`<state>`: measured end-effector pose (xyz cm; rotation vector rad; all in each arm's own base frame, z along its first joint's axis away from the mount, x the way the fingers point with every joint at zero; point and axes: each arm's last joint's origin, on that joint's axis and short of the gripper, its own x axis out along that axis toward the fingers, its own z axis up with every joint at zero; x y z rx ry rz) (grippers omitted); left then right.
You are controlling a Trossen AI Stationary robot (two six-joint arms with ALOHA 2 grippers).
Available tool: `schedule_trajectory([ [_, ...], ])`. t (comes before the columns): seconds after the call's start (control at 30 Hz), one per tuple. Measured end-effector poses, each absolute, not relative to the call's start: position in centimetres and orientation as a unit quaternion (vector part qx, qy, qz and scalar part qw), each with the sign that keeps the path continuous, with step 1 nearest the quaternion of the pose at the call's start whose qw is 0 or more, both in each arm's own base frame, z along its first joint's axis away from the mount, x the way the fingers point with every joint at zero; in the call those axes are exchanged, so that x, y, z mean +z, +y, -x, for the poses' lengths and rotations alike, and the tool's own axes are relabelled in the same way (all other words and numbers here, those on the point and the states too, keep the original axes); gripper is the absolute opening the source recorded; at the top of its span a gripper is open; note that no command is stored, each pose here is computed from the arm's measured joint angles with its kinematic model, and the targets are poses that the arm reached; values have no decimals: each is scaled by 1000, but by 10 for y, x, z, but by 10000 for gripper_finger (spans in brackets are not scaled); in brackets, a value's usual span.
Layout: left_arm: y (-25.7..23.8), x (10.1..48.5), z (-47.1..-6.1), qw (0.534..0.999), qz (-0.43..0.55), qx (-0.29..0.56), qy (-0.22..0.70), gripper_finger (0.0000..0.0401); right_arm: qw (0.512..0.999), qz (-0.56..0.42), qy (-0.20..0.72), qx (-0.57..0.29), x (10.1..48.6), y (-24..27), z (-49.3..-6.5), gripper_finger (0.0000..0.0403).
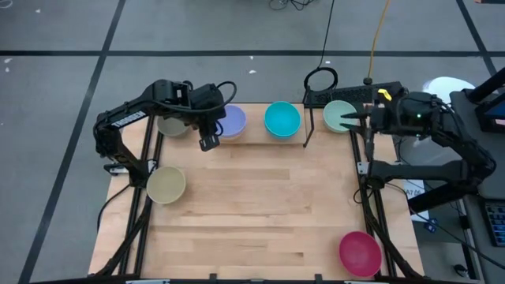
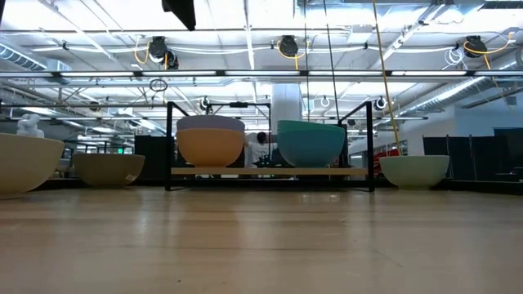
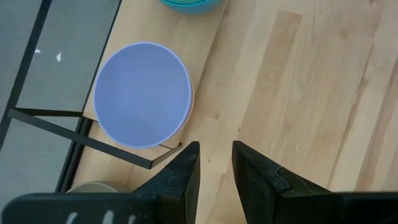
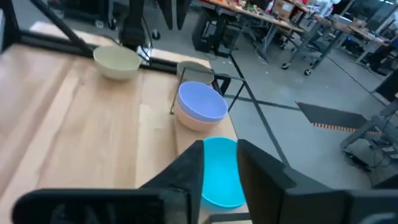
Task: Place and stack bowls onto a shelf
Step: Stack the red bowl on top of the light blue bowl on the shelf
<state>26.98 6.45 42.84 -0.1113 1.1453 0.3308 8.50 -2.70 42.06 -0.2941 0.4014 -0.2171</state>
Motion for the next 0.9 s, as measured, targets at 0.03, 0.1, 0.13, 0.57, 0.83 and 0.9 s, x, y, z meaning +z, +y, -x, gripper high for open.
schedule_trajectory([
  [0.03, 64, 428, -270, 826, 52, 155, 539, 99, 962, 150, 201, -105, 420, -27, -85, 98],
  [0.1, 65, 428, -270, 826, 48, 153, 540, 99, 961, 148, 216, -93, 417, -26, -84, 102],
  [0.13, 64, 428, -270, 826, 46, 151, 540, 99, 959, 145, 227, -88, 415, -26, -83, 102],
  [0.57, 65, 428, -270, 827, 35, 144, 542, 99, 913, 54, 396, -82, 386, -20, -65, 83],
  [0.83, 64, 428, -270, 827, 35, 144, 542, 99, 881, -65, 465, -58, 375, -16, -61, 83],
  [0.9, 64, 428, -270, 827, 35, 144, 542, 99, 876, -105, 469, -39, 374, -14, -63, 83],
])
